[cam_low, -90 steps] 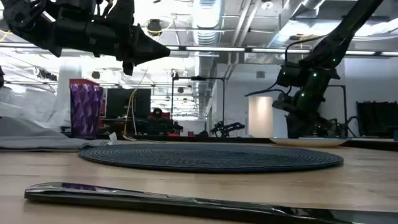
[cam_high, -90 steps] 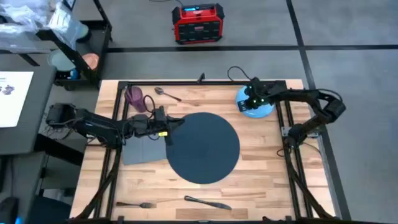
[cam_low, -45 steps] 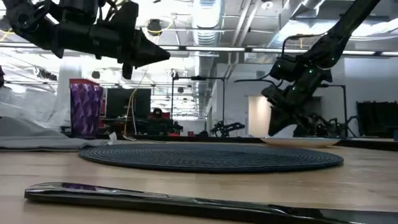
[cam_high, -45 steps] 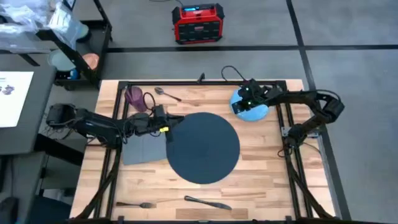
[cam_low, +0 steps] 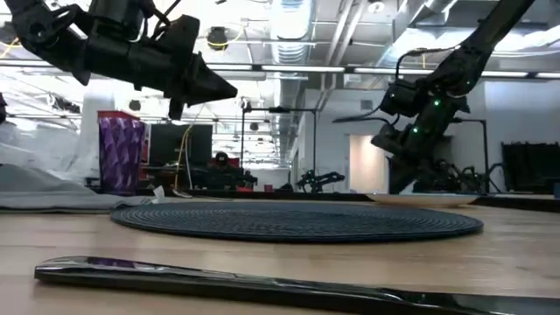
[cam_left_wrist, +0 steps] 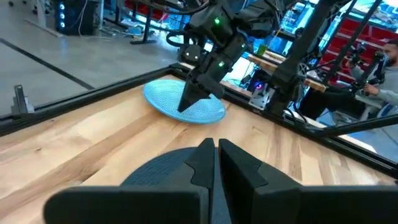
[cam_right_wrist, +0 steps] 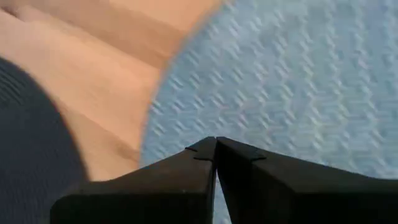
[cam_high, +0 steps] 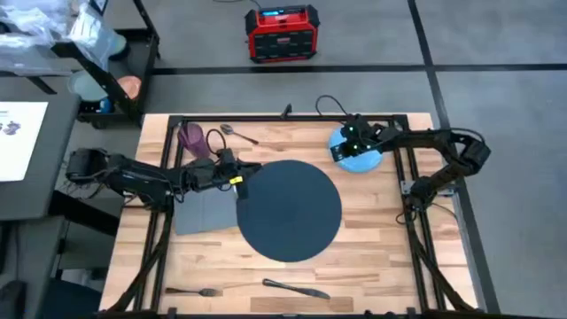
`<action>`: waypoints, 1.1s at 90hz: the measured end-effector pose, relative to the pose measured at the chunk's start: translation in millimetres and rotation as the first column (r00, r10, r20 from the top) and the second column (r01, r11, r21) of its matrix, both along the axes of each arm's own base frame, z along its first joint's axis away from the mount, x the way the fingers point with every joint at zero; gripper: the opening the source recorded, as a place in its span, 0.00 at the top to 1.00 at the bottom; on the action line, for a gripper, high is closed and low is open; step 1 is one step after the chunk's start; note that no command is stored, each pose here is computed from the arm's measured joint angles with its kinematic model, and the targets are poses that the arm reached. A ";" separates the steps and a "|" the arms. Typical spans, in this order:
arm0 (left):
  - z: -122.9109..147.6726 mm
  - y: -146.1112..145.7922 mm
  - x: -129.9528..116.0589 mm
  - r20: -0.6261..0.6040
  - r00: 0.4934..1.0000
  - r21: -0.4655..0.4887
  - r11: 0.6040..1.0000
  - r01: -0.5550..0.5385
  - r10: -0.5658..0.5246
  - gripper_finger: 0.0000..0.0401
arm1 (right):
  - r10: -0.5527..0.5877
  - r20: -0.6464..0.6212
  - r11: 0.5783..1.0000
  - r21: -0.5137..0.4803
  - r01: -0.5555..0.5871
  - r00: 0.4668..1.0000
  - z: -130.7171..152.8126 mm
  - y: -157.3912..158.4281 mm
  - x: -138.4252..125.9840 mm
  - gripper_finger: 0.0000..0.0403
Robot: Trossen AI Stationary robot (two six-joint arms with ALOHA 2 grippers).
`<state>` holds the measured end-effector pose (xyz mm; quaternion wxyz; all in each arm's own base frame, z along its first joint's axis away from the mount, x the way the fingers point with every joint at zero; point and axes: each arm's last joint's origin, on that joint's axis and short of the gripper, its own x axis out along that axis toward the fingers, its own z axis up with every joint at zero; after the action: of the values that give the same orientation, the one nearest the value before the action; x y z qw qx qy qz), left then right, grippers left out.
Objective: Set table place
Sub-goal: Put the blue patterned plate on the dark blue table mat
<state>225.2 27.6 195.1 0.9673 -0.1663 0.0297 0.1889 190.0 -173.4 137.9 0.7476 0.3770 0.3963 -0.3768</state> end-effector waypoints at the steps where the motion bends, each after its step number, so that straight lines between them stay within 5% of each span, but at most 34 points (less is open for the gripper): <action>1: 0.0 0.0 0.0 0.000 1.000 0.000 1.000 0.000 0.000 0.99 | -0.001 -0.005 1.000 0.004 0.001 1.000 -0.3 0.1 -0.6 1.00; 37: 0.2 0.0 0.0 -0.004 1.000 0.014 1.000 0.002 -0.002 0.99 | 0.086 0.026 0.991 0.099 -0.088 0.996 -16.9 5.1 12.2 1.00; 55: 0.2 0.0 0.0 0.000 1.000 0.006 1.000 0.001 -0.001 0.99 | 0.151 0.161 0.982 0.090 -0.167 0.975 -27.7 5.4 41.3 1.00; 81: 1.0 4.3 -0.4 0.015 1.000 -0.011 1.000 -0.018 0.018 0.99 | 0.265 0.190 0.963 0.006 -0.271 0.945 -8.3 2.2 85.3 1.00; 99: 3.3 19.7 9.9 0.003 0.998 -0.164 0.984 -0.068 0.070 0.99 | 0.291 0.217 0.953 -0.153 -0.262 0.932 27.5 4.8 90.8 1.00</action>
<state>235.1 47.3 198.4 0.9434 -0.2472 0.0350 0.2185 280.8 -168.6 165.4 0.8566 0.3136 0.3298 -0.2431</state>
